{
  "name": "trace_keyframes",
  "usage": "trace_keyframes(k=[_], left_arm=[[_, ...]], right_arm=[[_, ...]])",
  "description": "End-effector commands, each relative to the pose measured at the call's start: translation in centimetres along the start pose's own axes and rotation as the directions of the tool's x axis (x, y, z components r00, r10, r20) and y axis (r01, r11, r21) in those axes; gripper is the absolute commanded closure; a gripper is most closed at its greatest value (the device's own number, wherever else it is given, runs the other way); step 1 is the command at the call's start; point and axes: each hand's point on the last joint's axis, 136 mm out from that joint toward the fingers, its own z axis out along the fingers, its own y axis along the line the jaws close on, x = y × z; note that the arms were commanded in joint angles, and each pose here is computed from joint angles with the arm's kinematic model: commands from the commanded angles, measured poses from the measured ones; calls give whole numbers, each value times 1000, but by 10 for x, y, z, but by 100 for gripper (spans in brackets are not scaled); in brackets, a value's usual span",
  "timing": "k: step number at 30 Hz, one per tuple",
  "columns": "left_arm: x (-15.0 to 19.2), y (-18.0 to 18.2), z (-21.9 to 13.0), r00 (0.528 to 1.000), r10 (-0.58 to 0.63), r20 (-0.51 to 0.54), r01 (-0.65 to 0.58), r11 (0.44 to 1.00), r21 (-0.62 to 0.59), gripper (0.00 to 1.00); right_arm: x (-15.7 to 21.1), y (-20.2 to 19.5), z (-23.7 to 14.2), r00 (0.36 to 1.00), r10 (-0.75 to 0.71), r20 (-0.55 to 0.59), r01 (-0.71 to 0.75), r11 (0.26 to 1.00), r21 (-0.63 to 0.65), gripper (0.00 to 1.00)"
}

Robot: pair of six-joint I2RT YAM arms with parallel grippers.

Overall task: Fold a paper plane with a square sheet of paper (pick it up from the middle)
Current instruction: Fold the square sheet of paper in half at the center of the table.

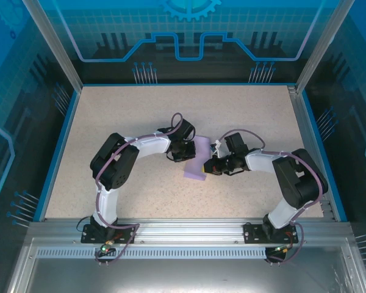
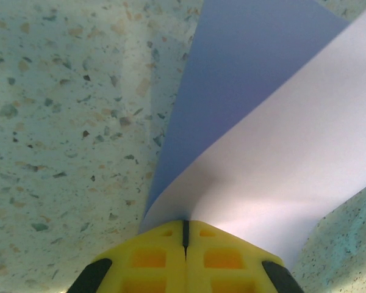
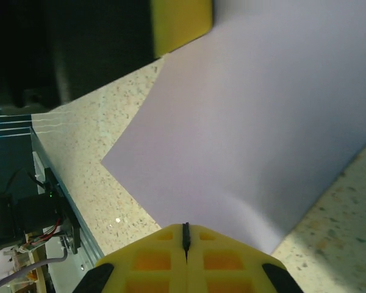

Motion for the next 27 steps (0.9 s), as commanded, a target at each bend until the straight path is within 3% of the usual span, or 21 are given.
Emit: trace_keyframes(k=[1,10,20,27], left_arm=[[20,27,19,998,-13,-67,8,997,-73,100],[22,28,19,998,-11,-69,6,997,-74,100],[22,29,19,997,-13,-72,7,997,-78,100],[23,29,21,997,-11,-77,6,997,-77,100]], right_arm=[[17,-9,8,998,12,-54,-10,1000,27,98],[35,-35,18,993,45,-108,-33,993,109,99],[20,-1,3,998,-19,-57,21,999,35,99],[35,-31,19,993,38,-115,-28,996,84,99]])
